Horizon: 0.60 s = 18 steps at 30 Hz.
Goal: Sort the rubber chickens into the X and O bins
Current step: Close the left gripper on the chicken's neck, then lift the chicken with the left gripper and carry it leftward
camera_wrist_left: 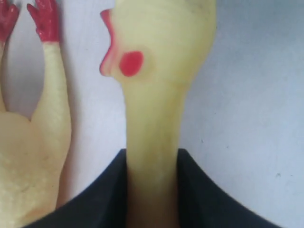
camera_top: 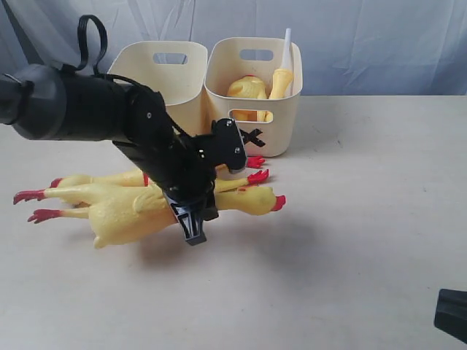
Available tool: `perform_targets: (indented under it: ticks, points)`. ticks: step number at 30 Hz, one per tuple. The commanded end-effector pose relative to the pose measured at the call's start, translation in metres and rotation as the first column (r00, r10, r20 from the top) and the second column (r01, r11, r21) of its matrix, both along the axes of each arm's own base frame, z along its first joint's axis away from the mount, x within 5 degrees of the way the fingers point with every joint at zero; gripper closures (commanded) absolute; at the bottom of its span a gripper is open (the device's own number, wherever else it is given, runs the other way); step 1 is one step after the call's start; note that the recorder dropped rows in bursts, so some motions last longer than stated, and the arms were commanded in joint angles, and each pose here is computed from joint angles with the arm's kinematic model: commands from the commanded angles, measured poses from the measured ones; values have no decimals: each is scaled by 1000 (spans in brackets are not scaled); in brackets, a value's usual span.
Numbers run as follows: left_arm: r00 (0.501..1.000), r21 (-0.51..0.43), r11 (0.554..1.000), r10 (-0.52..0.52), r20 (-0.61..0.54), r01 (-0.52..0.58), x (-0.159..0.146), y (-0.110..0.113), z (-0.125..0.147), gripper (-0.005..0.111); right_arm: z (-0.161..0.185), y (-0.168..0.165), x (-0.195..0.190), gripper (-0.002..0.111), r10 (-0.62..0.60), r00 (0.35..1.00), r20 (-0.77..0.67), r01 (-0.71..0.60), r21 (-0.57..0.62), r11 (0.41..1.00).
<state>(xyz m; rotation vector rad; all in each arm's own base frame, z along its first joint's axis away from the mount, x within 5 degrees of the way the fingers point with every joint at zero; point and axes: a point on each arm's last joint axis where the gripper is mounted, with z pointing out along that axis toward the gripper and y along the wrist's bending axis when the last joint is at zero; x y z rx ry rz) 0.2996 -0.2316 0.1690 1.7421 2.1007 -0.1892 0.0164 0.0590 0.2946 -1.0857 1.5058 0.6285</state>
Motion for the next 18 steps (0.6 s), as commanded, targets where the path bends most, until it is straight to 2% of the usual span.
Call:
perform_targets:
  ticks: [1, 6, 10, 14, 18]
  points:
    - [1000, -11, 1000, 7, 9, -7, -5, 5, 20, 107, -2, 0, 0, 108, -6, 1000, -2, 6, 4, 1000]
    - [996, -3, 999, 43, 77, -42, -7, 12, 43, 107, -2, 0, 0, 108, -6, 1000, -2, 6, 4, 1000]
    - [977, -18, 996, 93, 194, -91, -5, 20, 67, 107, -2, 0, 0, 108, -6, 1000, -2, 6, 4, 1000]
    - [934, -137, 977, 197, 299, -162, -1, 25, 94, 107, -2, 0, 0, 108, -6, 1000, -2, 6, 4, 1000]
    - [904, -208, 963, 239, 355, -173, -4, 35, 119, 107, -2, 0, 0, 108, -7, 1000, -1, 7, 2, 1000]
